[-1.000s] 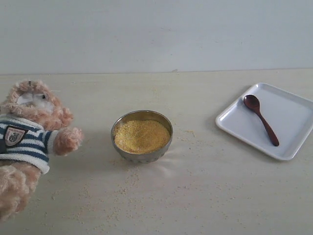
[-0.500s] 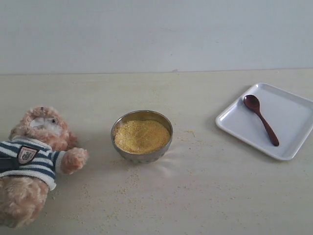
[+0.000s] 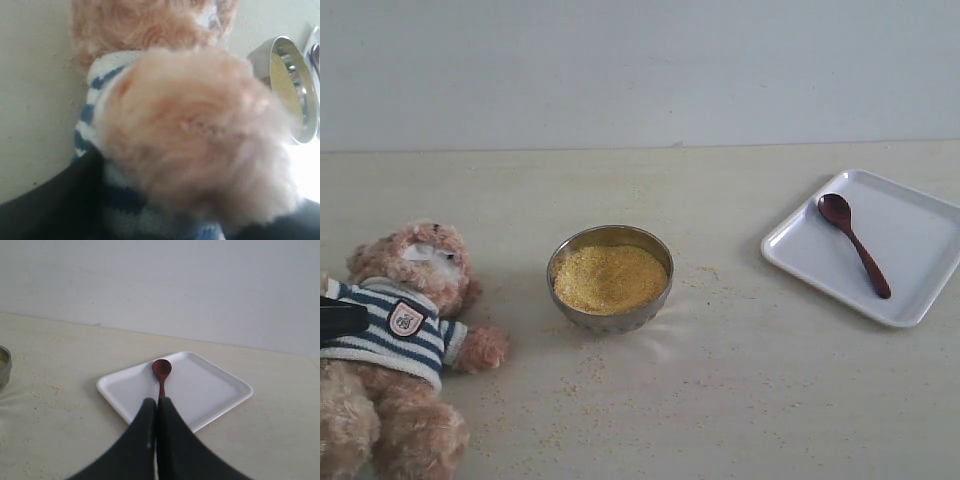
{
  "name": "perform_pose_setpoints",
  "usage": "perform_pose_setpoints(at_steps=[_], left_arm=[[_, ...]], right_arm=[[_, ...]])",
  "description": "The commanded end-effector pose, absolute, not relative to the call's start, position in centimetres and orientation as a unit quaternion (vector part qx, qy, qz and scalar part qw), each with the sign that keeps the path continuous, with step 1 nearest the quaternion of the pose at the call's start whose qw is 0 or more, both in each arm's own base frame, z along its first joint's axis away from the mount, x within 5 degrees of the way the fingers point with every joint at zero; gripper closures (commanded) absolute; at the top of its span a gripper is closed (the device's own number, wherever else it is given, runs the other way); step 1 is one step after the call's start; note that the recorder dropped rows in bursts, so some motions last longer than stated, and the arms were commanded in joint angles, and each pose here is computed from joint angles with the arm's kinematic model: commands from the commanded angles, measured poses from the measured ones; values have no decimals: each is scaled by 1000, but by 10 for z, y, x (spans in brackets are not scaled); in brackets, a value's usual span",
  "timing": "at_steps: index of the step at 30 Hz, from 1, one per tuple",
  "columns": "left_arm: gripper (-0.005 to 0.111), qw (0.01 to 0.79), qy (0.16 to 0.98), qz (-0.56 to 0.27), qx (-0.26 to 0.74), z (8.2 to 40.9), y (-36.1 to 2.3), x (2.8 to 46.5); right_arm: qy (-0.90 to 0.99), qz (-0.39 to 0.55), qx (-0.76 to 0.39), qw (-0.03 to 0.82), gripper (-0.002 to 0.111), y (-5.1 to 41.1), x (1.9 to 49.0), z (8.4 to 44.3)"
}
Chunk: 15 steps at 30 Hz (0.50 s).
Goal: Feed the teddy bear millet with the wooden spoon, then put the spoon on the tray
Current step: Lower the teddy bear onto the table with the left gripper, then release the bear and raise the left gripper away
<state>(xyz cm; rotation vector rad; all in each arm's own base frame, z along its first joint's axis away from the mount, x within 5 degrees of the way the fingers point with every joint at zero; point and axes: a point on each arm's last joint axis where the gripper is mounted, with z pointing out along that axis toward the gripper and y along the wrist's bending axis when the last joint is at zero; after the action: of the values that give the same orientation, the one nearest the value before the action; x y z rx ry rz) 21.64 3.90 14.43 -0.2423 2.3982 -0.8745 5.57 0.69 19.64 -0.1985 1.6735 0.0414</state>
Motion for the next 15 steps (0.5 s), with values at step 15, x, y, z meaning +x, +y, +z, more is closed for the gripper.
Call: perform_pose_setpoints(at_steps=[15], left_arm=[[49,392,876,-271,-76,231,45,189]], right_arm=[[741,16,-88,665,108,7,56,195]])
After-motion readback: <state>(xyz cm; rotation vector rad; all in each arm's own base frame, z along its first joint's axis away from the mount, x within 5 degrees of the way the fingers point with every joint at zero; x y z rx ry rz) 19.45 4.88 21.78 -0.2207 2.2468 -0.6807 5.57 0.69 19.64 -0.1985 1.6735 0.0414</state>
